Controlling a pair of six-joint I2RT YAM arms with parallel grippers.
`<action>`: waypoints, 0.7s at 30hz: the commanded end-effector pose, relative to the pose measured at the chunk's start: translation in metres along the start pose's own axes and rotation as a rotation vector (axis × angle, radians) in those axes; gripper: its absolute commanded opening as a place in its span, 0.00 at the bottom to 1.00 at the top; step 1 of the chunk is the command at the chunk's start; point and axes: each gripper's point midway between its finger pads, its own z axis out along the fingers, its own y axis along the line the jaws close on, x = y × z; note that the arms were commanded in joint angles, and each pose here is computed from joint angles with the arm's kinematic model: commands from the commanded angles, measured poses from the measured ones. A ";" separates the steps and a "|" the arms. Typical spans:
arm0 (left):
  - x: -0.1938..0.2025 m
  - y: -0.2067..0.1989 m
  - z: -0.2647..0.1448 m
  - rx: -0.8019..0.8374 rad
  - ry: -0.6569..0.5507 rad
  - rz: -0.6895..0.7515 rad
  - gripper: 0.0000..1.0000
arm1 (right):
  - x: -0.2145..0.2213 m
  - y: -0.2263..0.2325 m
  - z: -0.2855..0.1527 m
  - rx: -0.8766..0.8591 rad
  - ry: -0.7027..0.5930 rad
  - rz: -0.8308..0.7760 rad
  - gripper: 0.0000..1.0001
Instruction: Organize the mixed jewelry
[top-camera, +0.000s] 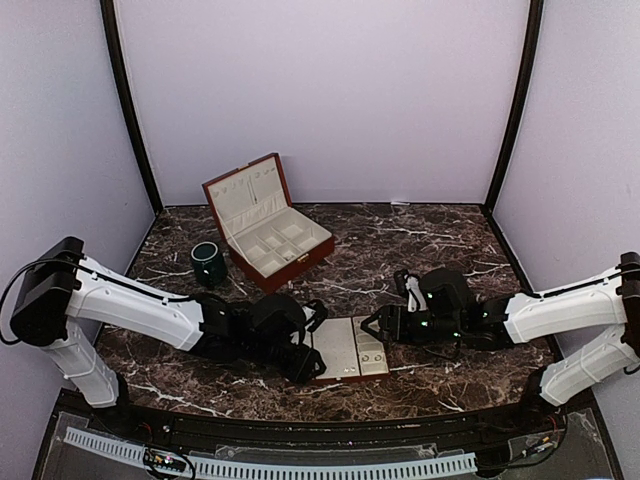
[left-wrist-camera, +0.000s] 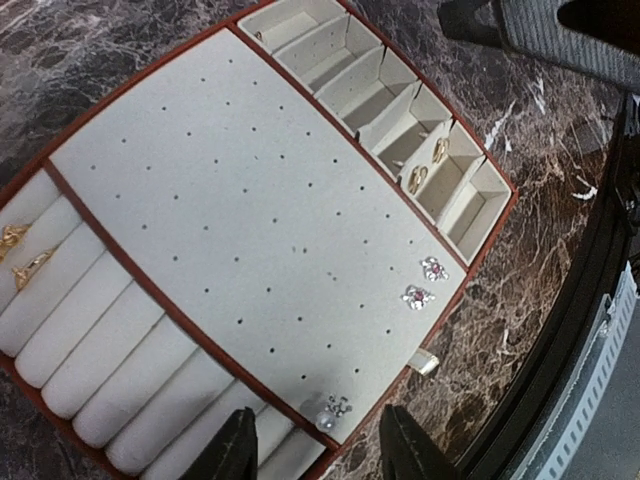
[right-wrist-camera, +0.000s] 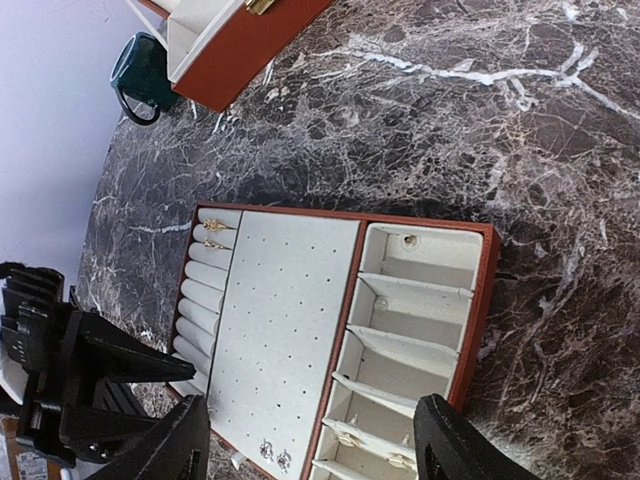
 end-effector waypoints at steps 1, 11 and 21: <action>-0.016 -0.001 -0.023 -0.012 -0.060 0.006 0.46 | -0.015 0.017 0.000 -0.052 -0.042 -0.017 0.71; -0.017 -0.009 -0.020 0.031 -0.062 -0.003 0.18 | -0.015 0.018 0.000 -0.058 -0.040 -0.019 0.71; -0.013 -0.006 -0.009 0.017 -0.041 -0.008 0.09 | -0.014 0.016 0.000 -0.054 -0.040 -0.017 0.71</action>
